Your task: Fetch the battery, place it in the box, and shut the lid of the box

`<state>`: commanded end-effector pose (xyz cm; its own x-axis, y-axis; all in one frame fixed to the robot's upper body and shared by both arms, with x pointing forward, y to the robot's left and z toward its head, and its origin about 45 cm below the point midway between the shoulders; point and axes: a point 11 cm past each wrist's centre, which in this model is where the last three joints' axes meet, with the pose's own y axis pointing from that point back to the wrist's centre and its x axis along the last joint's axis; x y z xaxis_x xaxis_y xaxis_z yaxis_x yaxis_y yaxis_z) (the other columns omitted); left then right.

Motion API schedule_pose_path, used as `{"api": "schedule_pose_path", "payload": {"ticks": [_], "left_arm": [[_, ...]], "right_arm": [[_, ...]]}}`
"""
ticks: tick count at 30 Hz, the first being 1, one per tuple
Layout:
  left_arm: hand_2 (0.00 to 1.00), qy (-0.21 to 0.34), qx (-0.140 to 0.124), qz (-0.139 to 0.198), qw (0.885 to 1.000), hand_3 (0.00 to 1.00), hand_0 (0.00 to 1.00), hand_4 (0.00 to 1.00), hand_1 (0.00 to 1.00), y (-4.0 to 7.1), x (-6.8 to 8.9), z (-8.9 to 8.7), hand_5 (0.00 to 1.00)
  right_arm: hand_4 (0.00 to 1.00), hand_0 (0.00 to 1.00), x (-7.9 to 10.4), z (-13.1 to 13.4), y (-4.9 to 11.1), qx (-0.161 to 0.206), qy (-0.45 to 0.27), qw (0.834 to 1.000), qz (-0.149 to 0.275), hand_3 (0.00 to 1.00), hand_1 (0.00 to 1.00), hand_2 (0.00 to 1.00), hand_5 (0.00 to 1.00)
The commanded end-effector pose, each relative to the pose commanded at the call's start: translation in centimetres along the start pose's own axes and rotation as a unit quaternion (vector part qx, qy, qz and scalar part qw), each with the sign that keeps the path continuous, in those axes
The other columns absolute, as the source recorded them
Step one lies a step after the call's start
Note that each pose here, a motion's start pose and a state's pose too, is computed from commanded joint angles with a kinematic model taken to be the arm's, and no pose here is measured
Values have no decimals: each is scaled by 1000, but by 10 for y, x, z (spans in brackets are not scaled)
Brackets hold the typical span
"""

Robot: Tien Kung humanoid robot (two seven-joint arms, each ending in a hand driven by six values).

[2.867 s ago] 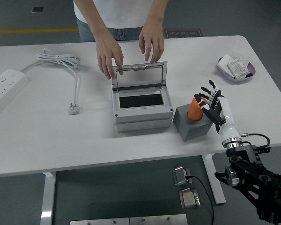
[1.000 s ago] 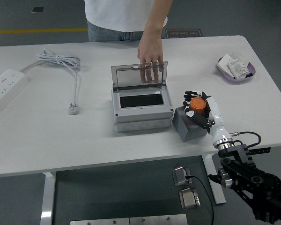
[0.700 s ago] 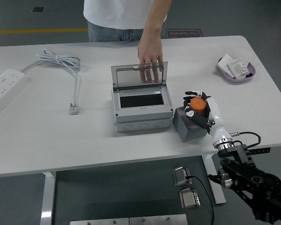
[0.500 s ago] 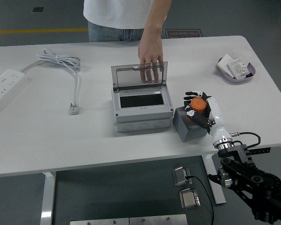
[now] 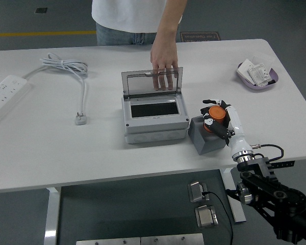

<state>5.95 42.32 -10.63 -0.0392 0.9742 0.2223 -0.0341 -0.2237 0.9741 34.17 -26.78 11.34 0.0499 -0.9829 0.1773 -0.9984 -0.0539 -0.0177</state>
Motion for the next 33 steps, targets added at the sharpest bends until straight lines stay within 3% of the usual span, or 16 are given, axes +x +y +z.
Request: {"api": "schedule_pose_path", "payload": {"ticks": [2, 3, 8, 9, 33], "left_arm": [[590, 1, -1, 0, 1000, 596, 575, 621, 635, 0, 0, 0, 123], [590, 1, -1, 1, 1000, 597, 560, 624, 636, 0, 0, 0, 120], [590, 2, -1, 1, 1000, 597, 560, 624, 636, 0, 1, 0, 120], [592, 2, -1, 1, 1000, 598, 565, 624, 636, 0, 1, 0, 121], [594, 4, -1, 2, 1000, 600, 567, 630, 639, 0, 1, 0, 125]], "right_arm": [[2, 365, 0, 0, 0, -1, -1, 1000, 0, 401, 424, 418, 85], [2, 297, -1, 0, 0, -1, -1, 1000, -1, 274, 322, 319, 2], [2, 297, -1, -1, 0, -1, -6, 1000, 0, 274, 322, 319, 2], [2, 263, -2, -1, 0, 0, -7, 1000, 1, 228, 270, 261, 2], [2, 239, 4, -34, -25, 47, 3, 999, 9, 258, 237, 229, 2]]}}
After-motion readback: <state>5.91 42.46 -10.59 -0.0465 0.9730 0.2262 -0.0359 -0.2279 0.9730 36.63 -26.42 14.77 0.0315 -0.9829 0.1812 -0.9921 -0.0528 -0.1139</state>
